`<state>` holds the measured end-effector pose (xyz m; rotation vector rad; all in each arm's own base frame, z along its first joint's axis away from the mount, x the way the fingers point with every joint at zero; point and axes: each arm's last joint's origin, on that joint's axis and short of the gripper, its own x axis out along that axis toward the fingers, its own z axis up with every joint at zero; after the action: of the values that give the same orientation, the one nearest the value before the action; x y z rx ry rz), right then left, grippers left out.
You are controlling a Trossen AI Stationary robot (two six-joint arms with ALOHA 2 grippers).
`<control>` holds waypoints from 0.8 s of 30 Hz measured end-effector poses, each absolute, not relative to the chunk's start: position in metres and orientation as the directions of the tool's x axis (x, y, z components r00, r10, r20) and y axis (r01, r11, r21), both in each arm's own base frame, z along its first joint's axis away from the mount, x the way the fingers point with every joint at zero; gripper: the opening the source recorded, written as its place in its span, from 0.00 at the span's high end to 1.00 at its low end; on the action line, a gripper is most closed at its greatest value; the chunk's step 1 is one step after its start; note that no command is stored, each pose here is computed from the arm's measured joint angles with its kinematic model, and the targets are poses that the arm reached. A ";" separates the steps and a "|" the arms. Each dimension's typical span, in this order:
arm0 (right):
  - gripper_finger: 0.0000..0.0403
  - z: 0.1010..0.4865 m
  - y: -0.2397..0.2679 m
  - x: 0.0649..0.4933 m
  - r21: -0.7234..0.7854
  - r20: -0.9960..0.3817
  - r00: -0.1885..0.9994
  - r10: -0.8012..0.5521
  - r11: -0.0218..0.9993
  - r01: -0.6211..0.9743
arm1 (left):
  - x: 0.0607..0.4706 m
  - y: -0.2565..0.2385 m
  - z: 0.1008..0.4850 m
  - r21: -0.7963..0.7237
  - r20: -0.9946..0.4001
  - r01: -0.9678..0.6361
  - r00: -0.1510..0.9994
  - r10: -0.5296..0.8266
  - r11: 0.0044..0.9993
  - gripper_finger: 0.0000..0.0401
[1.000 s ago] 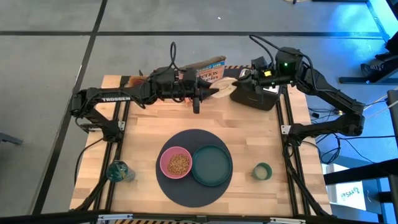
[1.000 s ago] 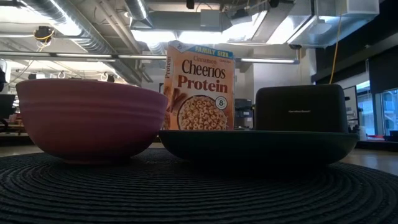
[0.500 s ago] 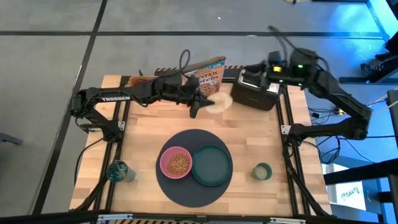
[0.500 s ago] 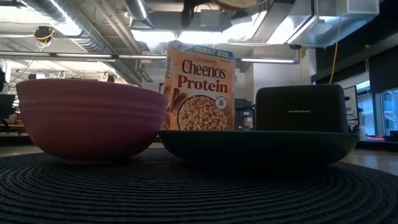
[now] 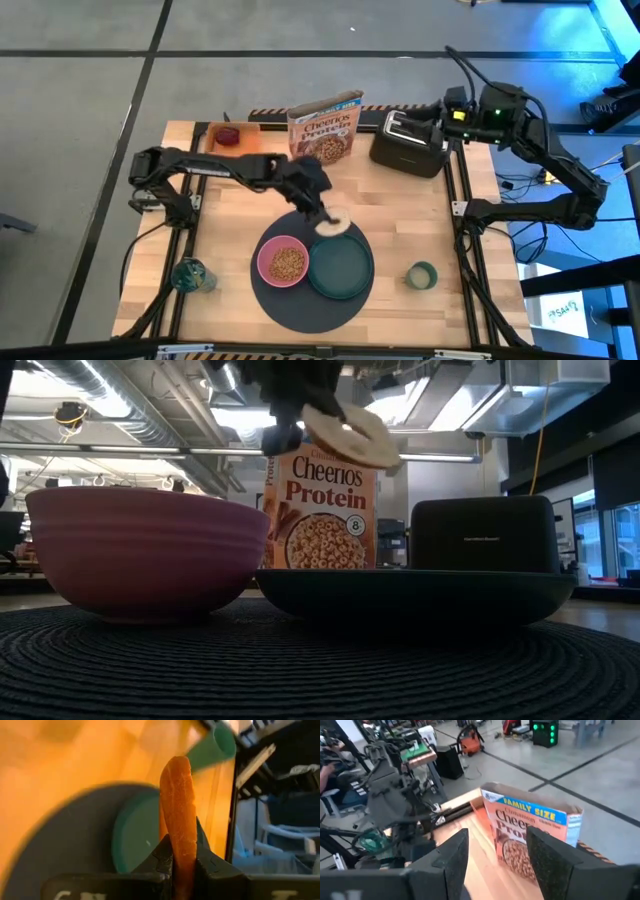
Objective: Arrange a breakfast setting
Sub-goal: Put the toasted bagel from the toaster on the green plate
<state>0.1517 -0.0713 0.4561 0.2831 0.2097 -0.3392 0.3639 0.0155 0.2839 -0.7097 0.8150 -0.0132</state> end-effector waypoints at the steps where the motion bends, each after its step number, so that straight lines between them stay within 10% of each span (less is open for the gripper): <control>1: 0.54 0.455 -0.071 0.151 0.238 -0.258 0.920 -0.296 0.903 0.357 | 0.368 0.012 0.279 -0.592 -0.664 -0.253 0.691 -0.286 0.765 0.96; 24: 0.54 0.443 -0.068 0.148 0.186 -0.382 0.889 -0.250 0.922 0.339 | 0.411 -0.016 0.184 -0.697 -0.689 -0.265 0.503 -0.521 0.666 0.95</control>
<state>0.1478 -0.0684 0.4429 0.2526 0.3614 -0.3097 0.4110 -0.0156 0.1842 -0.8684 1.0661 -0.1804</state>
